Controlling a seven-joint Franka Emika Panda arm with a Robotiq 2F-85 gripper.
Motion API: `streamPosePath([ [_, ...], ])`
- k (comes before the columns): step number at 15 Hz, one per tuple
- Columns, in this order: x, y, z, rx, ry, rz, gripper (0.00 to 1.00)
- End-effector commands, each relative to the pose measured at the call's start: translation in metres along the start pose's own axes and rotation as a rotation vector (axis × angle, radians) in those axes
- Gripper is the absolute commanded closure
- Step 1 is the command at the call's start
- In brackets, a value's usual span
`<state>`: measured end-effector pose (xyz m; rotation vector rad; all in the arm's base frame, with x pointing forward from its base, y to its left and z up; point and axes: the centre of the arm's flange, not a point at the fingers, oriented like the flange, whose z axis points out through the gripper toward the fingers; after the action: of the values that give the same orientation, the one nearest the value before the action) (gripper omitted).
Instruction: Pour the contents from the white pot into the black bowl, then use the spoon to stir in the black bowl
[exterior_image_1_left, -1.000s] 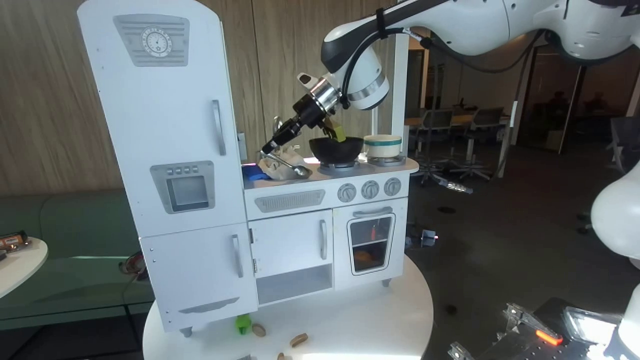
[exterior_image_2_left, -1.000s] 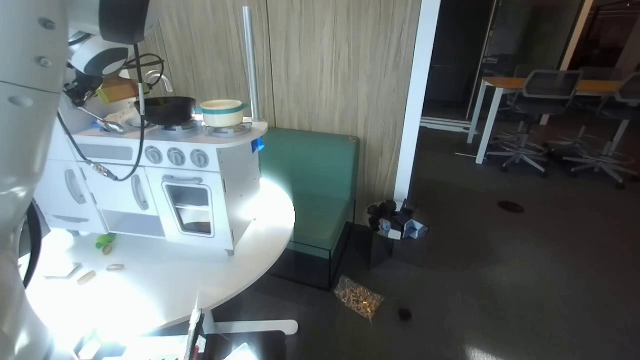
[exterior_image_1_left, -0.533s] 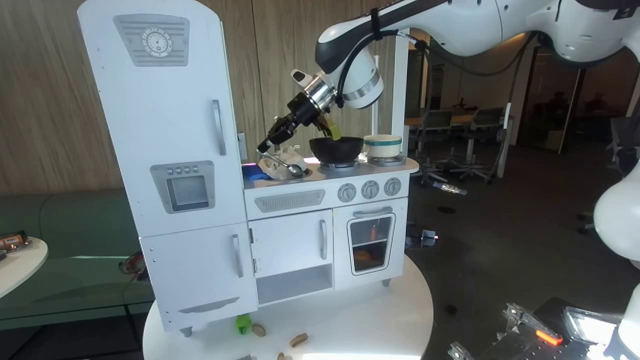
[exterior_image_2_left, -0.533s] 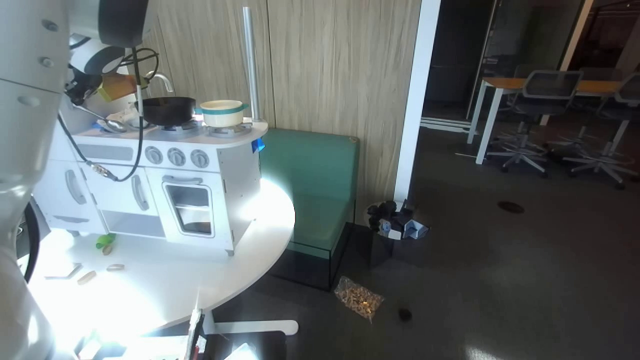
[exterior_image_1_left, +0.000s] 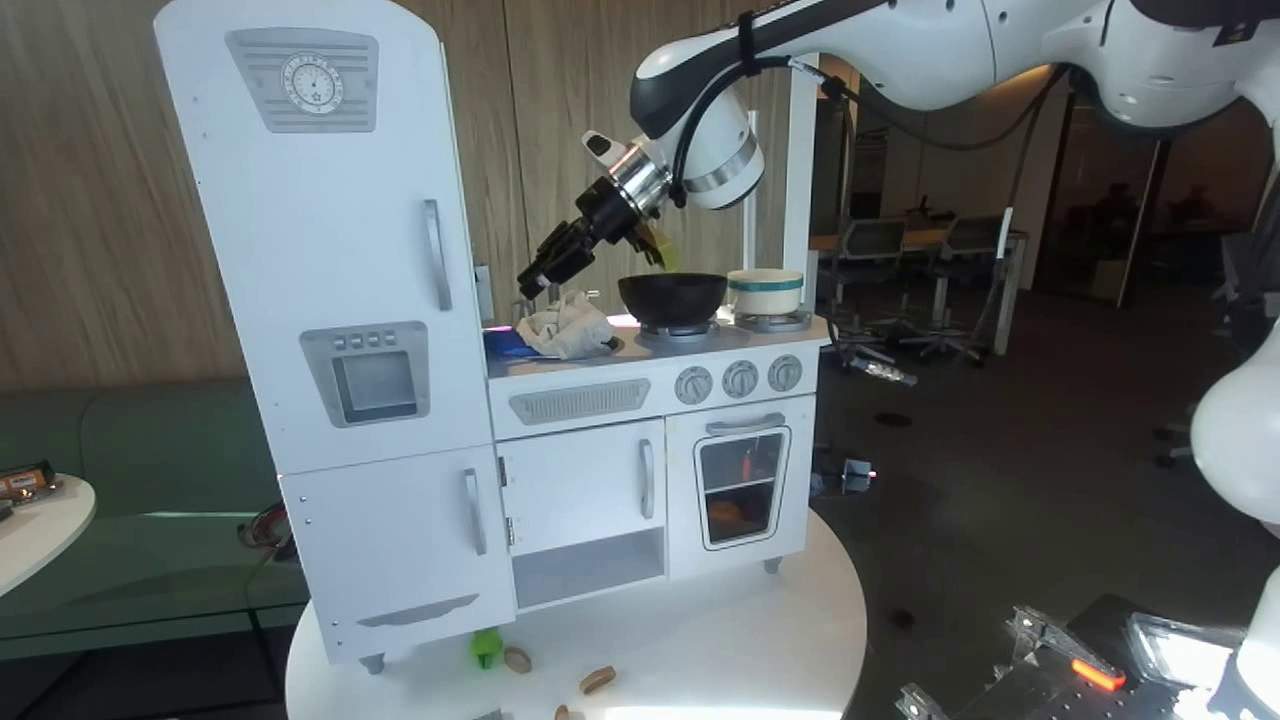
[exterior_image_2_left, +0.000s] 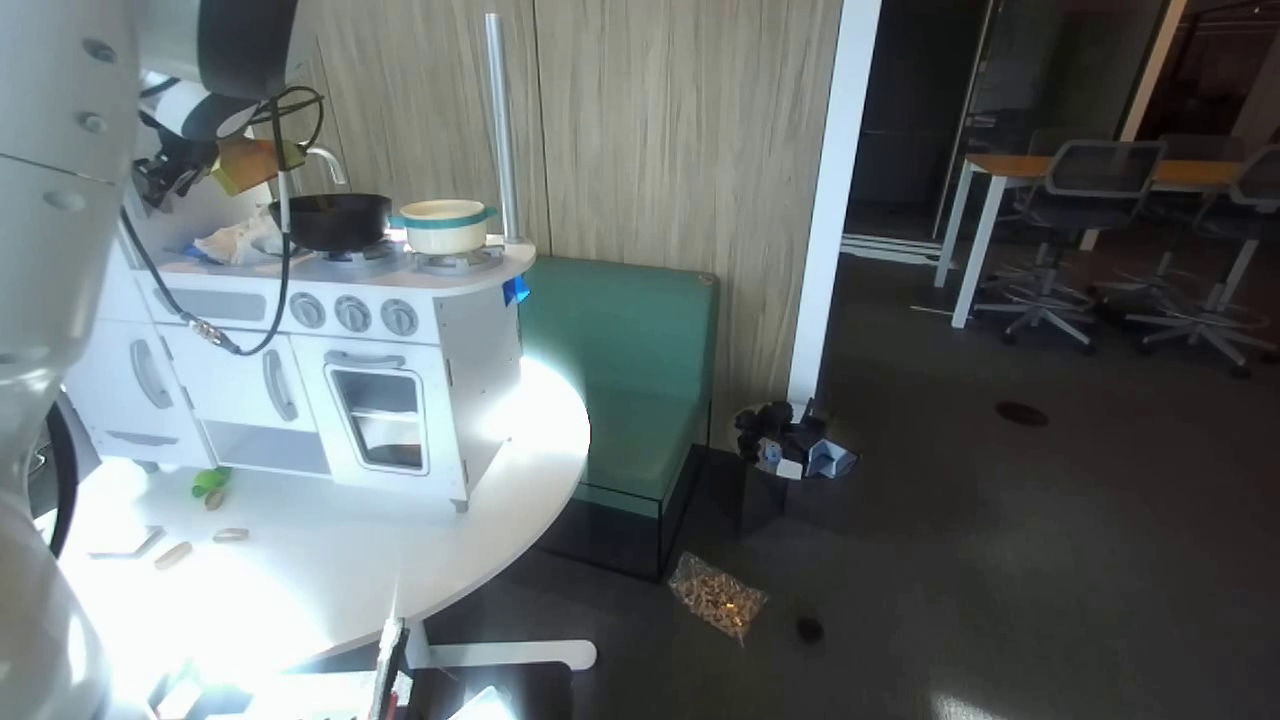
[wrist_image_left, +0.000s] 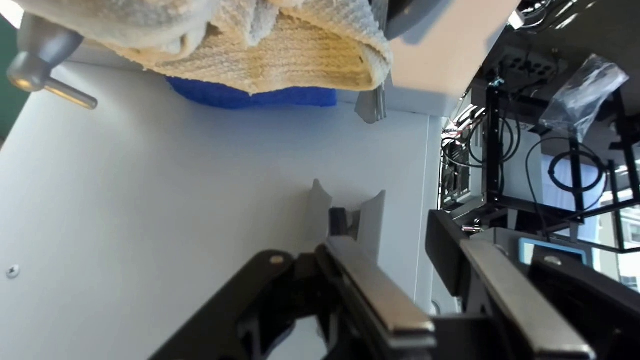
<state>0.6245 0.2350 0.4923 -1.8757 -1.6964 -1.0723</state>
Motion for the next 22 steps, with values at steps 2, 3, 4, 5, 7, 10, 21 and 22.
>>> streamPosePath([
  [2, 0.026, -0.006, -0.026, -0.131, -0.073, 0.055, 0.13],
  [3, 0.031, -0.01, -0.035, -0.176, -0.089, 0.072, 0.07],
  [4, 0.035, -0.013, -0.044, -0.214, -0.099, 0.086, 0.0],
  [5, 0.038, -0.016, -0.051, -0.25, -0.118, 0.096, 0.0],
  [7, 0.045, -0.024, -0.065, -0.319, -0.151, 0.129, 0.0],
  [10, 0.043, -0.057, -0.066, -0.392, -0.224, 0.189, 0.0],
  [21, 0.048, -0.171, -0.071, -0.617, -0.505, 0.443, 0.0],
  [22, 0.048, -0.178, -0.075, -0.62, -0.543, 0.477, 0.0],
])
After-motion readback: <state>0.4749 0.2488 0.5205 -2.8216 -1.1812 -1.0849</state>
